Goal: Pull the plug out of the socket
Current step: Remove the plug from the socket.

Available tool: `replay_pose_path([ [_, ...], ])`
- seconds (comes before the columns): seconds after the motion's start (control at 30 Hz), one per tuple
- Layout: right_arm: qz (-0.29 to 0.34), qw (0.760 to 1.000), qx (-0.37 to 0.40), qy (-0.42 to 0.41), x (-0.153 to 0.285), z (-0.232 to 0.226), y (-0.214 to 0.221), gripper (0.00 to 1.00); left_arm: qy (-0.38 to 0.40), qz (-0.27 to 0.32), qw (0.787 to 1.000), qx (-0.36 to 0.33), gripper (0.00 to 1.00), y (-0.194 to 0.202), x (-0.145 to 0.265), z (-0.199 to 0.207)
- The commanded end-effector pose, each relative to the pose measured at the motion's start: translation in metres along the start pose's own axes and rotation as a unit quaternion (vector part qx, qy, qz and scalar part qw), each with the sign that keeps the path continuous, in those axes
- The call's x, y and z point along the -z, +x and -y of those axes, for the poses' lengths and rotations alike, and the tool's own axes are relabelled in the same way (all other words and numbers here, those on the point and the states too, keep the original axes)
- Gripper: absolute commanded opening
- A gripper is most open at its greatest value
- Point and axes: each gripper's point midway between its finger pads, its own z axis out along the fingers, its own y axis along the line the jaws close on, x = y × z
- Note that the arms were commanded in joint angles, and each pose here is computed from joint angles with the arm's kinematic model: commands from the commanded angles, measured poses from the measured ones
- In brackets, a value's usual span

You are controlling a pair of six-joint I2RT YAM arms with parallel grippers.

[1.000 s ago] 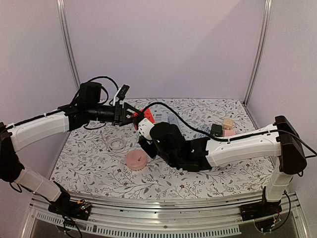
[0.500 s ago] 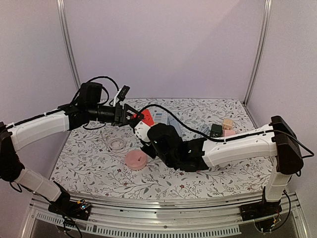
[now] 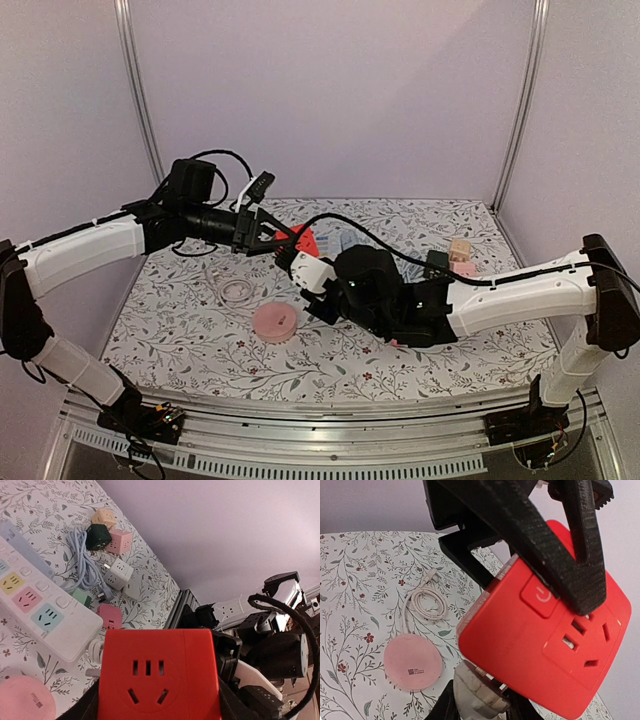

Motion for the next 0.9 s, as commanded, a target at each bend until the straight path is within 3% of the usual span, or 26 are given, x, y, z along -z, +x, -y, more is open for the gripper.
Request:
replay_pose_path([
  [0.0,0.021,1.0,-0.018,-0.013,0.012,0.007,-0.014,0.0,0.029,0.001,0.999,-0.043,0.0,-0.008,0.0,0.016],
  [0.57,-0.001,0.983,-0.173,0.067,0.006,0.04,-0.024,0.0,-0.027,0.043,0.997,-0.049,0.0,-0.018,0.013,0.0],
  [0.87,-0.008,0.973,-0.224,0.056,0.005,0.036,-0.026,0.0,-0.022,0.048,0.997,-0.051,0.0,-0.021,0.017,0.004],
])
